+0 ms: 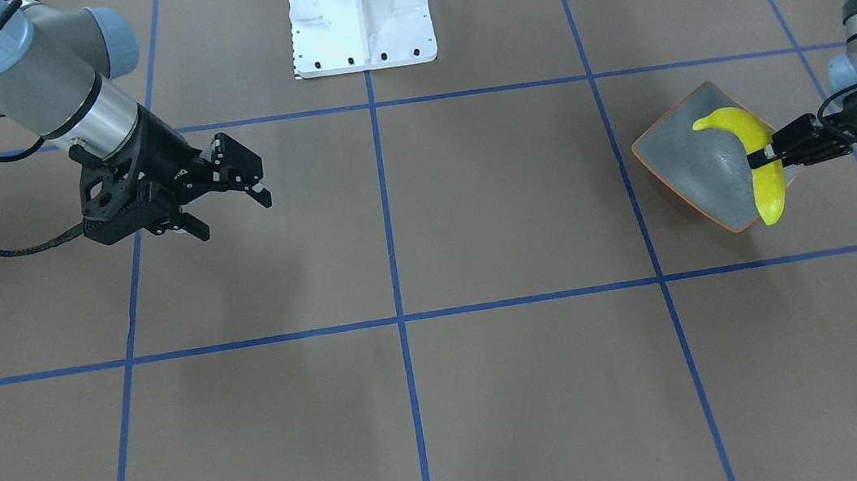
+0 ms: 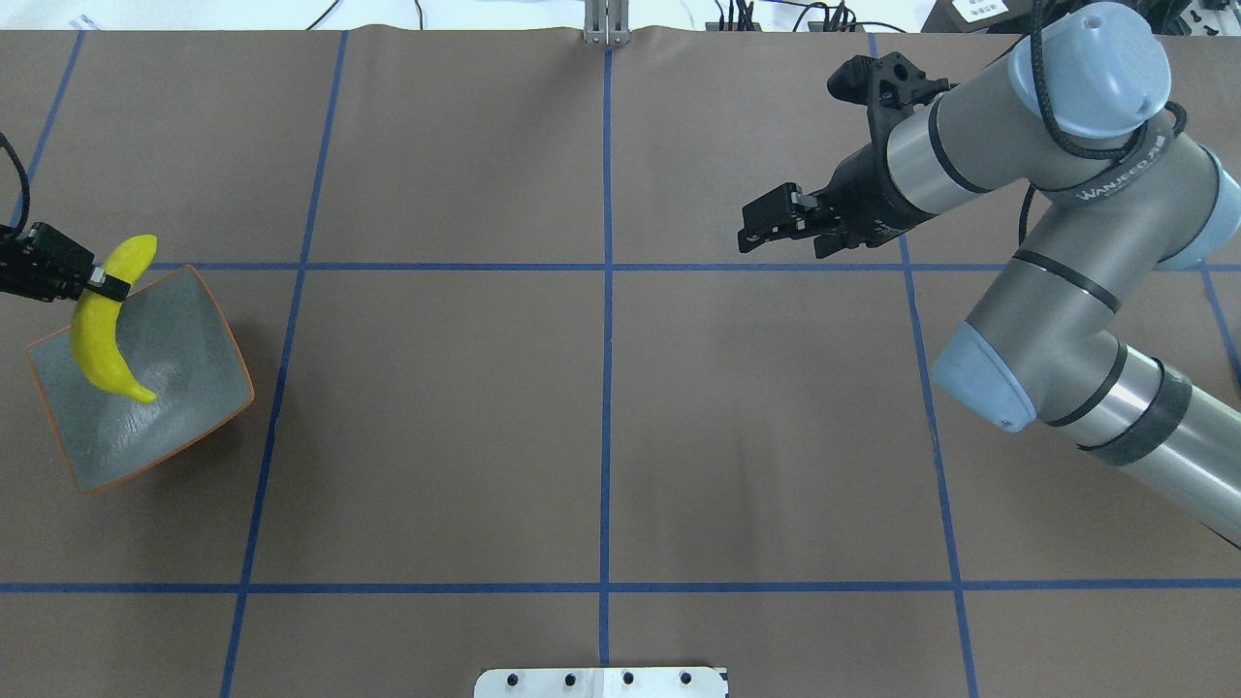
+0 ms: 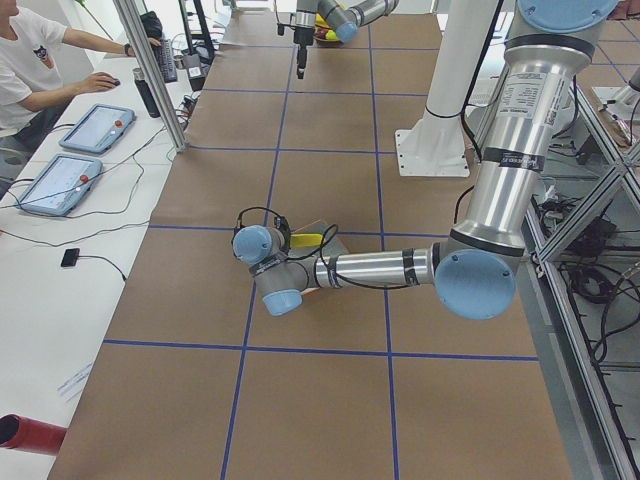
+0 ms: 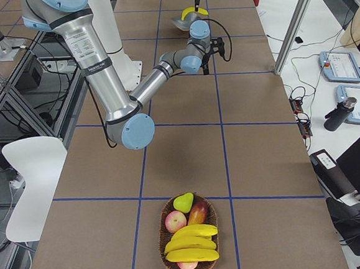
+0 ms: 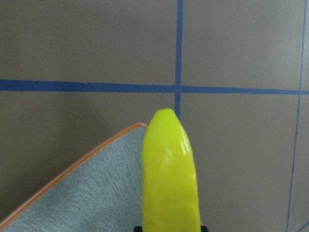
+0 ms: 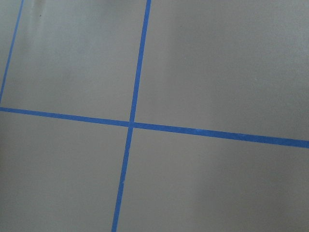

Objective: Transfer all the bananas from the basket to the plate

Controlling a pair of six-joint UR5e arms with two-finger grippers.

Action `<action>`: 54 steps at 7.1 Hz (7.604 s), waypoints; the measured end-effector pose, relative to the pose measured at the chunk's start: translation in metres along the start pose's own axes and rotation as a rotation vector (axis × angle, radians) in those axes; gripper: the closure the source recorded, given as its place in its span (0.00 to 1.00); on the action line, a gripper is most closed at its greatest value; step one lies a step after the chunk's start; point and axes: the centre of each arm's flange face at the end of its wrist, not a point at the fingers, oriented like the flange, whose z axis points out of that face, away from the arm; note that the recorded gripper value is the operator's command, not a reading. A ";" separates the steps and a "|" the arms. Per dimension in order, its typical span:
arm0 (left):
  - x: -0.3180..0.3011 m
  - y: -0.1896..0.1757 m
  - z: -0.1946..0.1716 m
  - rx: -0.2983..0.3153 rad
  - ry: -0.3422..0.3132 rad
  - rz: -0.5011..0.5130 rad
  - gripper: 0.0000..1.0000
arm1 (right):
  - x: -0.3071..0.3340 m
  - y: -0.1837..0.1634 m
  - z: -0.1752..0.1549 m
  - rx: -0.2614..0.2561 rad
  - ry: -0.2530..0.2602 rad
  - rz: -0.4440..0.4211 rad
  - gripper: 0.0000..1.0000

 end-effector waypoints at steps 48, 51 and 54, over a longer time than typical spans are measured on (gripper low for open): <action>0.016 -0.090 -0.098 0.189 -0.479 0.285 0.20 | 0.784 0.159 -0.260 -0.186 0.211 0.274 0.63; 0.025 -0.087 -0.099 0.197 -0.476 0.303 0.20 | 0.784 0.152 -0.262 -0.178 0.203 0.276 1.00; 0.027 -0.085 -0.098 0.196 -0.475 0.307 0.19 | 0.779 0.140 -0.287 -0.123 0.195 0.265 1.00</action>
